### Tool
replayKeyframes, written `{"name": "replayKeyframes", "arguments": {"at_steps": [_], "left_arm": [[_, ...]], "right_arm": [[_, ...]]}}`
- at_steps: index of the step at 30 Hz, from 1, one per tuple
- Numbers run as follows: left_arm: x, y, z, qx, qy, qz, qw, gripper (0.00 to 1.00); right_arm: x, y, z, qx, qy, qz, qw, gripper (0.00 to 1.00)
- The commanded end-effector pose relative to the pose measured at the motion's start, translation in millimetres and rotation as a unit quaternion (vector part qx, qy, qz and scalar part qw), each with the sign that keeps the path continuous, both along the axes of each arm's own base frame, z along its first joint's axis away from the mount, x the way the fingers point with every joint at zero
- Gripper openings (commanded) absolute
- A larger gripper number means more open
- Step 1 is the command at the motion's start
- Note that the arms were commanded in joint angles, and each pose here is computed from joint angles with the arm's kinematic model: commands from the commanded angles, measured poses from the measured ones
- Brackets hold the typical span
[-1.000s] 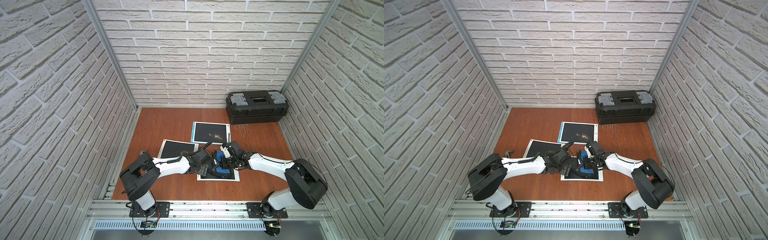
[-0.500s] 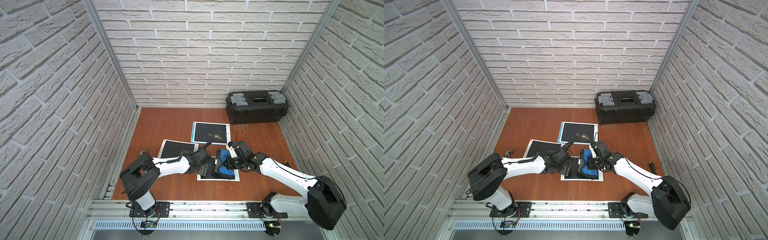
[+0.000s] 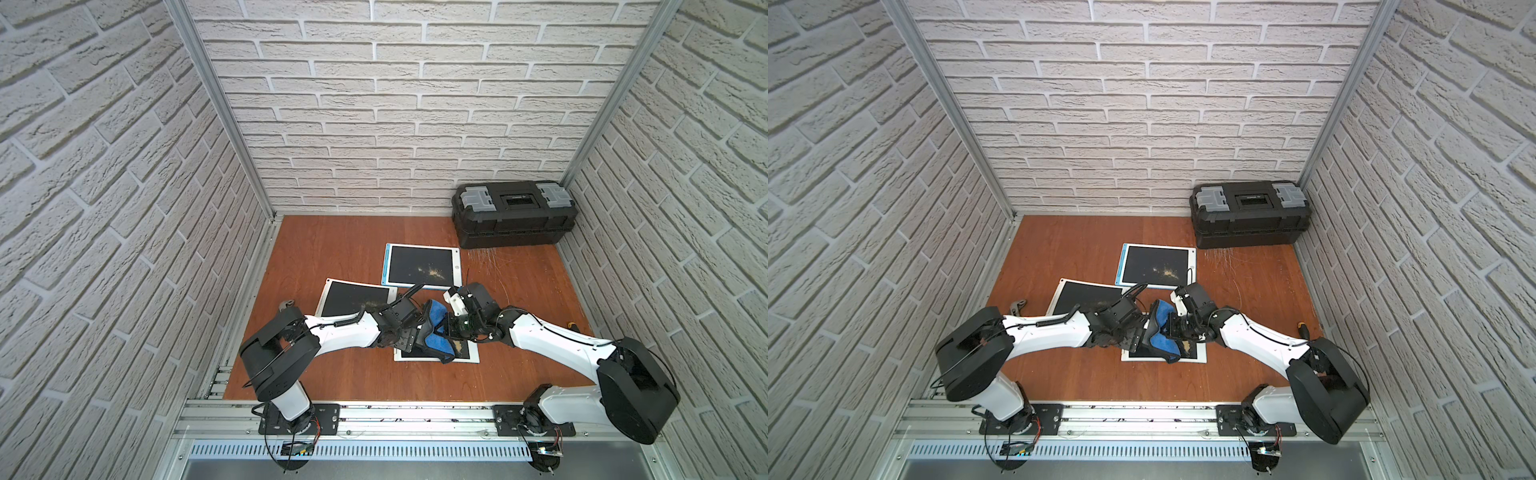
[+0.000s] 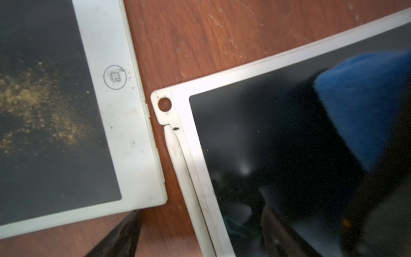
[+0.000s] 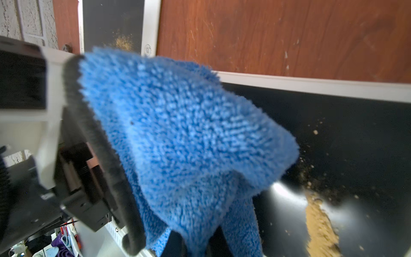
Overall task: Wipe the drawing tablet
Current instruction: Wipe the dirt from the drawing tablet.
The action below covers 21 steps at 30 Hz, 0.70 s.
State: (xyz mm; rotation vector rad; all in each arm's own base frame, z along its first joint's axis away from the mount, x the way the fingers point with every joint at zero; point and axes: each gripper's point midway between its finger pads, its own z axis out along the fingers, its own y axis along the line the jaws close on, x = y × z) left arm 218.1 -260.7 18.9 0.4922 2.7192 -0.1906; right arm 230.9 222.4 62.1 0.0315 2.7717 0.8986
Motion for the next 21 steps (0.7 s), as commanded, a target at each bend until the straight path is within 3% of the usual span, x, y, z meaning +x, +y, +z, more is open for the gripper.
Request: {"name": "replayKeyframes", "arguments": {"at_steps": [1, 8, 16, 21], "left_arm": [[-30, 36, -41, 0.066, 0.074, 0.002, 0.995, 0.86], [-33, 39, -45, 0.069, 0.081, 0.002, 0.994, 0.86], [-36, 42, -49, 0.07, 0.088, 0.003, 0.994, 0.86], [-38, 43, -53, 0.068, 0.094, 0.005, 0.993, 0.85]], "right_arm": [[6, 9, -7, 0.018, -0.003, -0.007, 1.0, 0.03], [4, 0, -38, -0.016, 0.017, -0.015, 1.0, 0.03], [0, -39, -38, -0.098, 0.008, -0.024, 0.995, 0.03], [-7, -63, -46, -0.116, 0.025, -0.037, 0.992, 0.03]]}}
